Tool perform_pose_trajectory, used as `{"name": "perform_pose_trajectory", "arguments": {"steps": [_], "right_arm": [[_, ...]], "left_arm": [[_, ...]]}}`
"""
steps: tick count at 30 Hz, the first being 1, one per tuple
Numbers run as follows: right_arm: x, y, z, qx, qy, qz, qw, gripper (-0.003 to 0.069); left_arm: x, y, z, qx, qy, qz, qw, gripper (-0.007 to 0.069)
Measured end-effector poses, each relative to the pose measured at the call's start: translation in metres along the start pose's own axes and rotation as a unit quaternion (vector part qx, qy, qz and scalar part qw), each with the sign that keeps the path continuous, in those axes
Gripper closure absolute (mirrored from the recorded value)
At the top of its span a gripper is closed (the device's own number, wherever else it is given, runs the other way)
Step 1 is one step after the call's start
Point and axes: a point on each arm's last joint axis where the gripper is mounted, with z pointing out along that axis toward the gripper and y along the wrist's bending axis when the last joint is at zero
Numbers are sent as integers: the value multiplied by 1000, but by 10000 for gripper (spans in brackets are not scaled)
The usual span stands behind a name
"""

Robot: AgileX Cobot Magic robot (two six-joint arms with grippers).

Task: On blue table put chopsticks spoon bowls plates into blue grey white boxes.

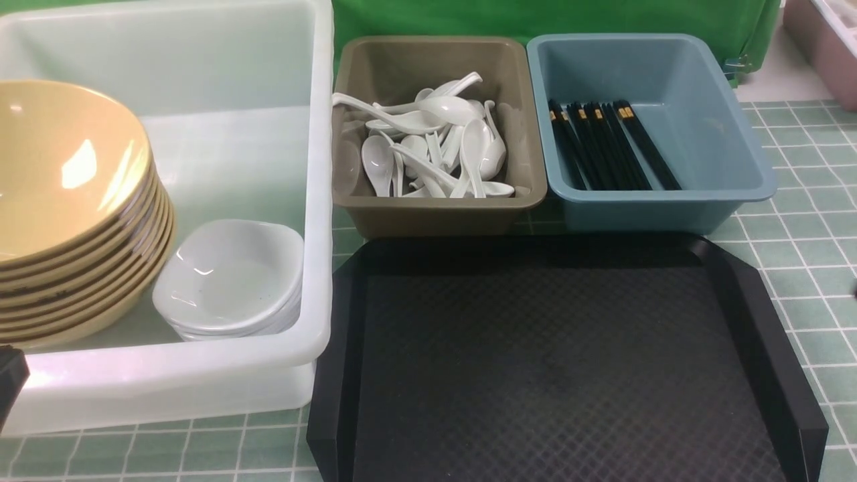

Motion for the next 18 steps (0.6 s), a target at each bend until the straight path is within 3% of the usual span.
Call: {"name": "perform_pose_trajectory", "arguments": {"steps": [8, 12, 18], "right_arm": [[78, -22, -21, 190, 34, 53, 980, 624], [98, -25, -26, 229, 58, 67, 969, 624], [105, -26, -29, 238, 98, 42, 966, 624]], "left_arm": [[0, 0, 0, 0, 0, 0, 1000, 636], [0, 0, 0, 0, 0, 0, 1000, 636], [0, 0, 0, 0, 0, 0, 1000, 636]]}}
